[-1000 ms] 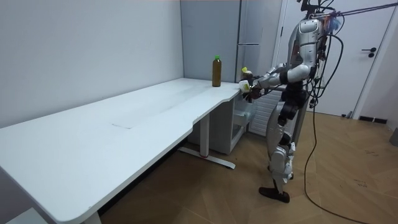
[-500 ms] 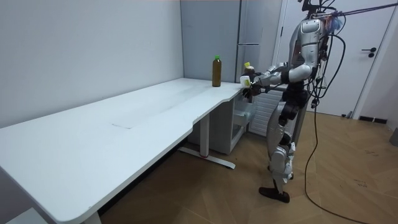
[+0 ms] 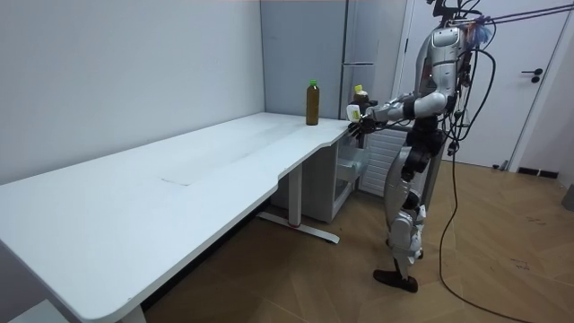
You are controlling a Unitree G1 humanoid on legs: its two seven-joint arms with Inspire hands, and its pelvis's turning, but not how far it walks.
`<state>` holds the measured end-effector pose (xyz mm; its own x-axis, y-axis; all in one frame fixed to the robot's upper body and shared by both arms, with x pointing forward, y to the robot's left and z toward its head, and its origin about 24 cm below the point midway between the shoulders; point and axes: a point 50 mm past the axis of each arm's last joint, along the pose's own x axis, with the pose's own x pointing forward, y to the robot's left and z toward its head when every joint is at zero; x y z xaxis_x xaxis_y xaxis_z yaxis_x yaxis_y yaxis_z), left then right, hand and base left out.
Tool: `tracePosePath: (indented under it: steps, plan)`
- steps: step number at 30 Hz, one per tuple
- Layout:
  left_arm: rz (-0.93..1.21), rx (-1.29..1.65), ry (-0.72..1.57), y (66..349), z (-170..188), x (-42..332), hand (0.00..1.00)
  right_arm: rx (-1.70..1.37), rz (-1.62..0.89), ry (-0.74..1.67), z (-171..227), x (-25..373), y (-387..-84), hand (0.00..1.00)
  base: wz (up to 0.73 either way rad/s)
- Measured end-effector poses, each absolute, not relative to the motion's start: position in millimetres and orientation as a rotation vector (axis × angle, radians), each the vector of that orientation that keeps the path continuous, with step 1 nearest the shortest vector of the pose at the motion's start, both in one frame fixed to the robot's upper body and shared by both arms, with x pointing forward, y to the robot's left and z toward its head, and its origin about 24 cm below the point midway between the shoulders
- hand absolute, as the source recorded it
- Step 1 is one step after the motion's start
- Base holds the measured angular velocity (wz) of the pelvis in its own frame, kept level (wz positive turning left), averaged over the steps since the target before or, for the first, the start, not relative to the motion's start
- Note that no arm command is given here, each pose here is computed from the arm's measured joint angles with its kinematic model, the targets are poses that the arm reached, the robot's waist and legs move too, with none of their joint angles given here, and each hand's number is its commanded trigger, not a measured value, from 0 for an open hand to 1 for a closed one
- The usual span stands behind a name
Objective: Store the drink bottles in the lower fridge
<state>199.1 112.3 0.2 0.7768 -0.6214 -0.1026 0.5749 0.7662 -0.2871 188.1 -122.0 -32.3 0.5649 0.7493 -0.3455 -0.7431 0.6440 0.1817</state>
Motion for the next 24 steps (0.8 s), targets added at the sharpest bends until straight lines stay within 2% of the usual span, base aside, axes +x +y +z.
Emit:
tracePosePath:
  steps: [17, 18, 19, 21, 22, 24]
  plan:
    - [-0.673, -0.206, 0.216, 109, -4, 196, 1.00, 0.164, 0.851, 0.469, -45, 181, -122, 0.00, 0.00]
    - [-0.673, -0.206, 0.217, 109, -4, 196, 1.00, 0.178, 0.846, 0.472, -46, 181, -122, 0.09, 0.00]
    - [-0.673, -0.206, 0.219, 109, -5, 196, 1.00, 0.192, 0.843, 0.476, -47, 181, -122, 0.26, 0.00]
    - [-0.674, -0.206, 0.223, 109, -5, 195, 1.00, 0.221, 0.833, 0.484, -49, 180, -122, 0.80, 0.00]
    - [-0.676, -0.206, 0.225, 109, -6, 195, 1.00, 0.222, 0.834, 0.485, -50, 180, -122, 1.00, 0.00]
    - [-0.680, -0.206, 0.227, 108, -6, 195, 1.00, 0.221, 0.831, 0.488, -50, 180, -123, 1.00, 0.00]
